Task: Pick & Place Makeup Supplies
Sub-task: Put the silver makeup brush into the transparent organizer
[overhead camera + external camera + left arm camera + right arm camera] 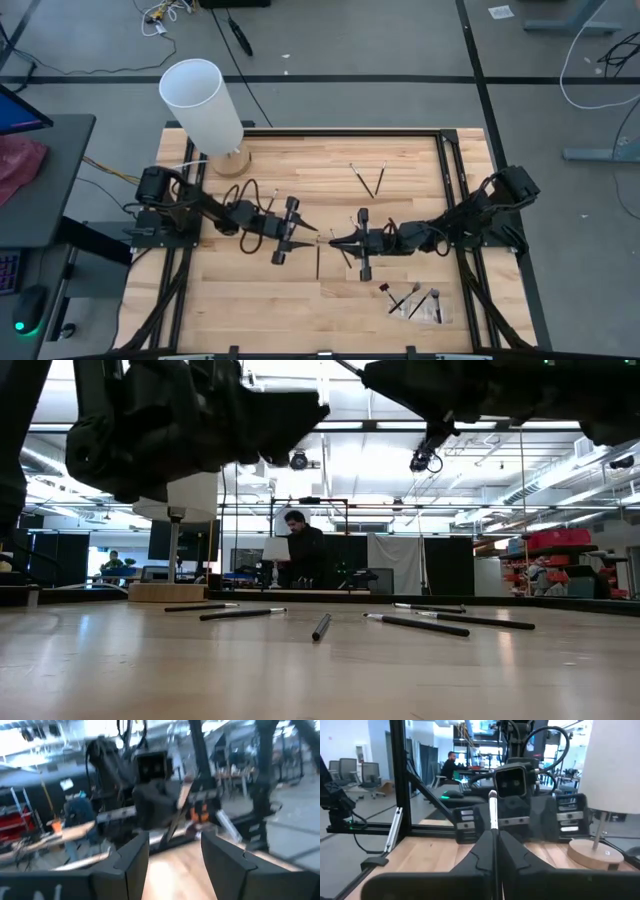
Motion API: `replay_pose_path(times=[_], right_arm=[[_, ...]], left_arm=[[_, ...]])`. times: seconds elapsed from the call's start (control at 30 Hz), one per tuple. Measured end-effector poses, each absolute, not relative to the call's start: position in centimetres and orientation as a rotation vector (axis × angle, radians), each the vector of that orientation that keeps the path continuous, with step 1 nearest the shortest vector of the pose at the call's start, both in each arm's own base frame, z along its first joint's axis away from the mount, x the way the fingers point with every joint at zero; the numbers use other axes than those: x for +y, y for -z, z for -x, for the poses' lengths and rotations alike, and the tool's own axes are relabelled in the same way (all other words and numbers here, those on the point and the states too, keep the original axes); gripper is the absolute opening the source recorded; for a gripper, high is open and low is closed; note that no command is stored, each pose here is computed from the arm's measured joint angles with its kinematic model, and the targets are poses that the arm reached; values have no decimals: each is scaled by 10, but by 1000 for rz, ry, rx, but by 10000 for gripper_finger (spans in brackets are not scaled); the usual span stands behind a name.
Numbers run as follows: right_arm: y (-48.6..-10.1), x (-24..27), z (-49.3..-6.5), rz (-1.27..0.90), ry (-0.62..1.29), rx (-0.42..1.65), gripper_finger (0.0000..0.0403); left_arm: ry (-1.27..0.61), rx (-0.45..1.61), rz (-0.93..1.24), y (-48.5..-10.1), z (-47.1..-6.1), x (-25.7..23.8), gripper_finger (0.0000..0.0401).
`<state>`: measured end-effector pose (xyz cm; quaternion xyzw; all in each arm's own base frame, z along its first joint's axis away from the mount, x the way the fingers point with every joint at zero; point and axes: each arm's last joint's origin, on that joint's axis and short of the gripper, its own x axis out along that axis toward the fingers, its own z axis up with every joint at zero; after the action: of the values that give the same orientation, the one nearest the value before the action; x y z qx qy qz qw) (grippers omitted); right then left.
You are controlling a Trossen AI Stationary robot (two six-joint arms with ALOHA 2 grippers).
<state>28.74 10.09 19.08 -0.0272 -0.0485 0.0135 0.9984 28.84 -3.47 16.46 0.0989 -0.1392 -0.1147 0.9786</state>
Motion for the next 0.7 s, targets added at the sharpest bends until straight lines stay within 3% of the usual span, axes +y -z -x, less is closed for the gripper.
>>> replay_pose_path(times=[0.43, 0.57, 0.7], right_arm=[[-191, 93, -291, 69, -18, -95, 9], [-190, 93, -291, 73, -18, -86, 9], [-189, 93, -291, 75, -18, -79, 9]], left_arm=[[269, -318, -192, -186, -314, -52, 175], [252, -318, -190, -186, -314, -52, 139], [247, -317, -189, -186, -314, -51, 78]])
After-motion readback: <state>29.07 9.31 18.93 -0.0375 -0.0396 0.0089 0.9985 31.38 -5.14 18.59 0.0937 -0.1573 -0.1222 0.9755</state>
